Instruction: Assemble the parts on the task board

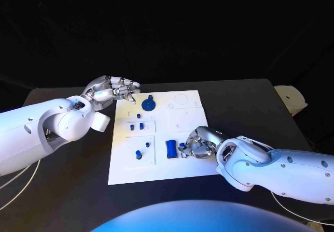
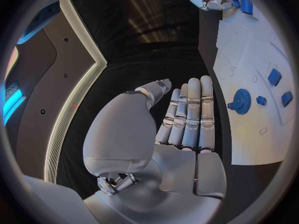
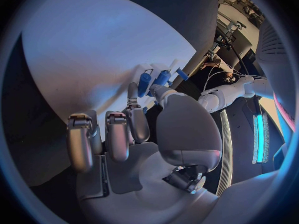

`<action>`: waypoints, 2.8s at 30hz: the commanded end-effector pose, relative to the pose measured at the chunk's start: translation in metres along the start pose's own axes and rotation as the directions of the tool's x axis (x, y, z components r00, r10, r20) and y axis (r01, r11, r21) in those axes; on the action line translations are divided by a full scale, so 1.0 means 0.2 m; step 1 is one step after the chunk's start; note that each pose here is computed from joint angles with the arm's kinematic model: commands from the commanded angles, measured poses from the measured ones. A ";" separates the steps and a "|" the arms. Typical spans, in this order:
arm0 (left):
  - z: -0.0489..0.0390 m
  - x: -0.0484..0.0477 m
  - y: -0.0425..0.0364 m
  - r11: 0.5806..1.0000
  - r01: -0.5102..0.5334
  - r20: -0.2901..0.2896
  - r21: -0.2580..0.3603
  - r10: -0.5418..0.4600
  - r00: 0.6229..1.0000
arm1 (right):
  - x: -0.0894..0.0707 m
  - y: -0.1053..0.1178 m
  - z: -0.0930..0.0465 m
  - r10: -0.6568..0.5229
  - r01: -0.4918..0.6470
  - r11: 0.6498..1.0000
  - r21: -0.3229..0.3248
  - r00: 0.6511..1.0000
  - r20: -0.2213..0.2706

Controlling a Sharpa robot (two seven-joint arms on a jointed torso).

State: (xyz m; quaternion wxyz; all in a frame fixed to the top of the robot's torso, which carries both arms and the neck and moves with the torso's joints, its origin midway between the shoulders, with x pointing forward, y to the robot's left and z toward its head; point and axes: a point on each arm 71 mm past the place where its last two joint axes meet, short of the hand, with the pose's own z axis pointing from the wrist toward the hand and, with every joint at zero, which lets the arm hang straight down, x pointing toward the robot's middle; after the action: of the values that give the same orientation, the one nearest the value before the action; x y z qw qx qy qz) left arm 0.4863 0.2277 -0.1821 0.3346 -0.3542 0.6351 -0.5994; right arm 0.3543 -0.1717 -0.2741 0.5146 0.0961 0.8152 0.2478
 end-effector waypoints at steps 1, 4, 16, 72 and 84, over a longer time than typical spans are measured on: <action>0.001 0.008 -0.003 1.000 0.010 -0.019 0.003 -0.010 1.000 | 0.00 0.00 -0.01 -0.017 0.017 1.000 -0.015 1.000 -0.007; 0.002 0.007 -0.002 1.000 0.008 -0.020 0.002 -0.008 1.000 | 0.00 -0.01 -0.01 -0.016 0.016 1.000 -0.010 1.000 -0.006; 0.009 0.015 0.001 1.000 0.002 -0.030 -0.002 -0.002 1.000 | 0.00 0.00 -0.04 0.002 -0.002 1.000 -0.021 1.000 -0.022; 0.007 0.004 0.004 1.000 -0.007 -0.023 -0.005 0.007 1.000 | 0.00 -0.03 -0.01 -0.061 0.060 0.998 -0.032 0.997 -0.049; 0.009 0.000 0.002 1.000 -0.010 -0.009 0.007 0.010 1.000 | -0.07 0.03 -0.05 0.051 -0.046 0.986 -0.161 0.998 0.030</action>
State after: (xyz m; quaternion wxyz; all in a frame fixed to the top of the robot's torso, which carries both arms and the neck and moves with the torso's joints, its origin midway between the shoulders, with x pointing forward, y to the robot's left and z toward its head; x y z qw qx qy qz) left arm 0.4877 0.2285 -0.1842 0.3334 -0.3515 0.6416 -0.5947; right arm 0.3512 -0.1783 -0.2640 0.5164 0.0728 0.8072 0.2766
